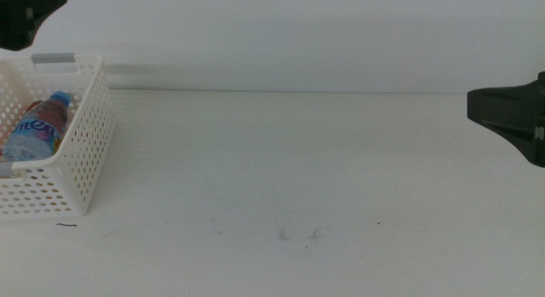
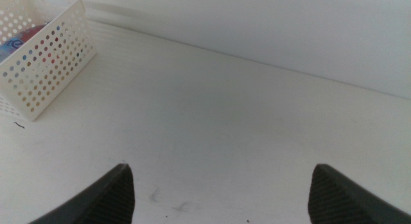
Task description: Use arms to grab the bottles and put them into the dustbin to the left of the table.
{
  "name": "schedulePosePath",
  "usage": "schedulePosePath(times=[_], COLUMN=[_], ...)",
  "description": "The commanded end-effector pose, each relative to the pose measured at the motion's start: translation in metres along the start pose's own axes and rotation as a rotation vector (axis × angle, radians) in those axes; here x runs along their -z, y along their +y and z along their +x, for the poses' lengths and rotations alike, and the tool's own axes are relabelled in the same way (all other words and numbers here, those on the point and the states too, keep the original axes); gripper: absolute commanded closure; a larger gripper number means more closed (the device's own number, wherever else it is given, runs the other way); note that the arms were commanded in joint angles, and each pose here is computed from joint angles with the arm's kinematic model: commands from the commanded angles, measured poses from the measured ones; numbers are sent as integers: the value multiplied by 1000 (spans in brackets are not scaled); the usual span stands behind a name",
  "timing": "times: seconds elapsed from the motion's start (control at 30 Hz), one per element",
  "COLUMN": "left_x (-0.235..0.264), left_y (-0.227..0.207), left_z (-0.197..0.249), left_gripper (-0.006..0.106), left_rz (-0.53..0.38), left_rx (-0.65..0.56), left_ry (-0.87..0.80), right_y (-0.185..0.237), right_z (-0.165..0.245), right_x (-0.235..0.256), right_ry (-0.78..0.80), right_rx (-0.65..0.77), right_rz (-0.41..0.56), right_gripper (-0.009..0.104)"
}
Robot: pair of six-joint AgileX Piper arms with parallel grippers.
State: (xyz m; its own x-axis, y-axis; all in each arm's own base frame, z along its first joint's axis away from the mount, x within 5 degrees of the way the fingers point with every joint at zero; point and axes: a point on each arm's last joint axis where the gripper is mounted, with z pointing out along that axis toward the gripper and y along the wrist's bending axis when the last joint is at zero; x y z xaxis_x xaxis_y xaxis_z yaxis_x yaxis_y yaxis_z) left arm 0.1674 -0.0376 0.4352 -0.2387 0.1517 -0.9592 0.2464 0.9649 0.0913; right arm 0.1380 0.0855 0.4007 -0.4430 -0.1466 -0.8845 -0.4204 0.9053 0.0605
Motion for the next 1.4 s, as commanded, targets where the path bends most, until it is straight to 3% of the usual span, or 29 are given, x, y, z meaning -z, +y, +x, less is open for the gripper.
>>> schedulePosePath(times=[0.0,0.07,0.23,0.5,0.7,0.9,1.37], left_x=[3,6,17,50,57,50,47], left_y=[-1,-2,-6,-12,-18,-17,-17], left_z=[2,12,71,196,252,266,273], left_gripper=[7,7,7,7,7,7,7], left_rz=[5,0,-9,-104,-151,-178,-188], left_rx=[10,6,1,69,115,125,117], left_ry=[-16,-34,-19,12,-46,-29,-26], right_y=[0,1,-3,-44,-53,-55,-55], right_z=[-1,6,41,119,191,234,229], right_x=[4,1,-9,5,16,3,5], right_ry=[-22,-35,-85,-324,-425,-397,-454], right_rx=[5,-12,-216,-315,-336,-360,-340], right_rz=[-6,-32,-104,137,326,379,374], right_gripper=[16,16,16,16,16,16,16])
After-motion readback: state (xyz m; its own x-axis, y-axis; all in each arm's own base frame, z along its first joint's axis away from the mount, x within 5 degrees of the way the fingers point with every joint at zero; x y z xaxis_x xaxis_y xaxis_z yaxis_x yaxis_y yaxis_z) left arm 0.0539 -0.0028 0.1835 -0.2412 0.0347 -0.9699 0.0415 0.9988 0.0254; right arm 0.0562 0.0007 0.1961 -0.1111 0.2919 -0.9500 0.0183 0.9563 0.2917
